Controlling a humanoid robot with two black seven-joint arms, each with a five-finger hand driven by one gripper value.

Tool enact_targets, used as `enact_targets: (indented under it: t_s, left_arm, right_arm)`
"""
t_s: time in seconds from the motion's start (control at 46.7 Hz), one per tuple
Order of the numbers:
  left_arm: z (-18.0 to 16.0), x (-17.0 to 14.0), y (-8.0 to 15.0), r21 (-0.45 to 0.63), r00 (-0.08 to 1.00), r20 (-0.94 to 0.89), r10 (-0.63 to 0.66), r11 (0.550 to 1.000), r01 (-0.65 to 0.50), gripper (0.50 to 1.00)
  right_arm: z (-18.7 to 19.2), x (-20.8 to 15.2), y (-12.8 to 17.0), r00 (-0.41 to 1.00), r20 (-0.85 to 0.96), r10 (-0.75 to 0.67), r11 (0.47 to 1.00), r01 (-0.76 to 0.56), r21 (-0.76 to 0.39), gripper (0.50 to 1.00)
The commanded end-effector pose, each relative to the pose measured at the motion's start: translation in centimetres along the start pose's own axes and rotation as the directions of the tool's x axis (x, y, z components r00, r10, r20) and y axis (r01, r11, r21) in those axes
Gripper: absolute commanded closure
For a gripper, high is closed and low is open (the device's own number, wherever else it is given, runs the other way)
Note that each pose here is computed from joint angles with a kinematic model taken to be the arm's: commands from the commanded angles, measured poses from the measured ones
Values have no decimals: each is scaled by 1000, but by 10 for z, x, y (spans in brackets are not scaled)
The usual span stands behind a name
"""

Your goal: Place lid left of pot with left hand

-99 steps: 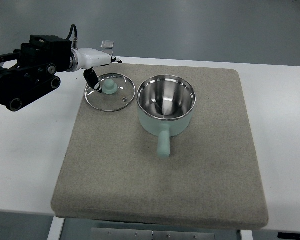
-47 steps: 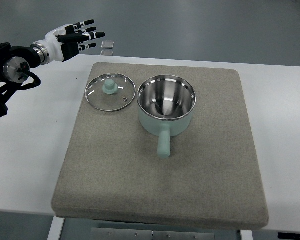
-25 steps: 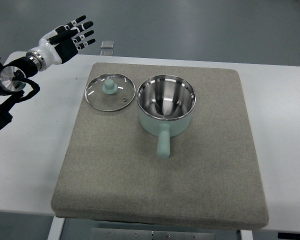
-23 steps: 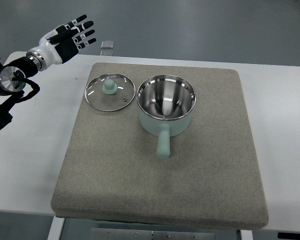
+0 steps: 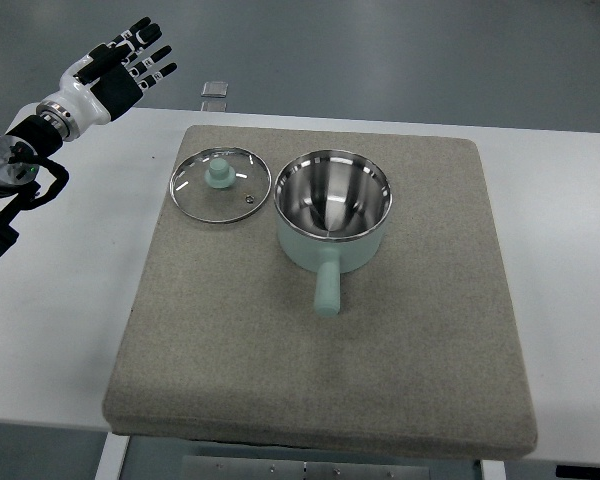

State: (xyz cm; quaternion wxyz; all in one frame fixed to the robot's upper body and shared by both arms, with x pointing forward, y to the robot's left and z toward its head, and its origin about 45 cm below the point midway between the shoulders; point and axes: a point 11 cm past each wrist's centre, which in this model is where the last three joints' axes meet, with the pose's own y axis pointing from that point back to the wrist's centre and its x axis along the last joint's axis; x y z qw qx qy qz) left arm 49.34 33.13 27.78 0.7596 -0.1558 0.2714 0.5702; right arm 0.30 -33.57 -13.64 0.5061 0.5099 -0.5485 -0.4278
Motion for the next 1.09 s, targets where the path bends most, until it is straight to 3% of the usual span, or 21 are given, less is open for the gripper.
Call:
enact_targets:
  t_s: [0.0, 1.071]
  left_arm:
    - [-3, 2, 1, 7, 1000, 7, 5, 1000, -5, 504]
    - [-15, 9, 5, 34, 1000, 12, 15, 999, -15, 504]
  right_arm:
    - [0, 0, 0, 1000, 1, 0, 1000, 0, 0, 576]
    - [1, -6, 0, 1000, 8, -25, 1000, 25, -8, 576]
